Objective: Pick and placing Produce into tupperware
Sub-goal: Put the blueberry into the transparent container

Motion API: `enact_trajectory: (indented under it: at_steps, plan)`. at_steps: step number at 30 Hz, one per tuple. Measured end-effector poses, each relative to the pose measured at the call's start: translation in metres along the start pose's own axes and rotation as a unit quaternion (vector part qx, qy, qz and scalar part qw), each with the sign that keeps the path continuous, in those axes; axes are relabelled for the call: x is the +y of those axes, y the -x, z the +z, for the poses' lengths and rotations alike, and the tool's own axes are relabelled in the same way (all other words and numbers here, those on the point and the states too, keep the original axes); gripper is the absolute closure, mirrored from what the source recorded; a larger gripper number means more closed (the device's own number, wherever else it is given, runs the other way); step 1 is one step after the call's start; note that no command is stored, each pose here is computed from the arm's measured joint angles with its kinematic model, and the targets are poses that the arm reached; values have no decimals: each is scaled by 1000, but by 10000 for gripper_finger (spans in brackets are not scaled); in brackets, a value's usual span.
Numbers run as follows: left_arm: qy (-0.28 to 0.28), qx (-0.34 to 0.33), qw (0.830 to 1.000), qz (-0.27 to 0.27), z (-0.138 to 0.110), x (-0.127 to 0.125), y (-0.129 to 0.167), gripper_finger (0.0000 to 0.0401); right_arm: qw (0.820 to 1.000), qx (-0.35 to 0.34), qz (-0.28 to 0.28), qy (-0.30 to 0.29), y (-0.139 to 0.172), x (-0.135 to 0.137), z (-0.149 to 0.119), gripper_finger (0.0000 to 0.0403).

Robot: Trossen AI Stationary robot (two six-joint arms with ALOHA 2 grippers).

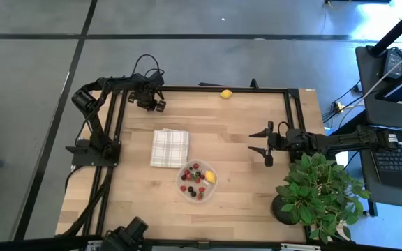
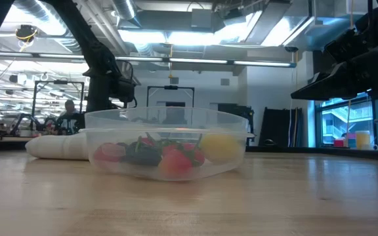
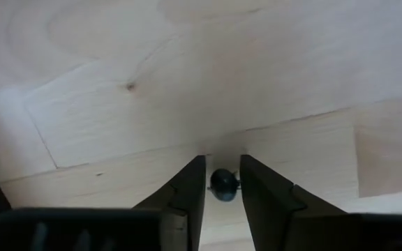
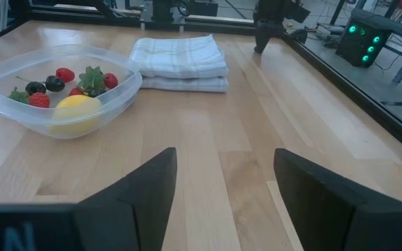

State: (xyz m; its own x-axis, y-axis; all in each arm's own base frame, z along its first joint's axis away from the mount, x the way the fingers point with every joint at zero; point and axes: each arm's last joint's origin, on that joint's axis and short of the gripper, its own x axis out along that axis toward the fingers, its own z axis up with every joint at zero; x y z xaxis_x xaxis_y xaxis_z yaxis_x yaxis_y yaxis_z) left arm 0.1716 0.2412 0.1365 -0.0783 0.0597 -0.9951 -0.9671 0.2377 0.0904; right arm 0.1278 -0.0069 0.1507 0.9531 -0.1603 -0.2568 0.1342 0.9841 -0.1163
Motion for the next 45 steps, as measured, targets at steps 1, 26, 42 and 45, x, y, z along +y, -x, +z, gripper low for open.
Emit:
enact_trajectory:
  at_steps: [1, 26, 42, 45]
  plan:
    - [0, 1, 1000, 1, 0, 0, 0, 316, 1000, 0, 0, 0, 0, 0, 0, 162]
    - [-2, 22, 1000, 3, -4, 1, 0, 328, 1000, 0, 0, -1, 0, 0, 0, 162]
    - [-15, 16, 1000, 3, -3, 1, 0, 360, 1000, 0, 0, -2, 0, 0, 0, 162]
    - [-29, 16, 999, 2, -4, 1, 3, 370, 1000, 0, 0, -2, 0, 0, 0, 162]
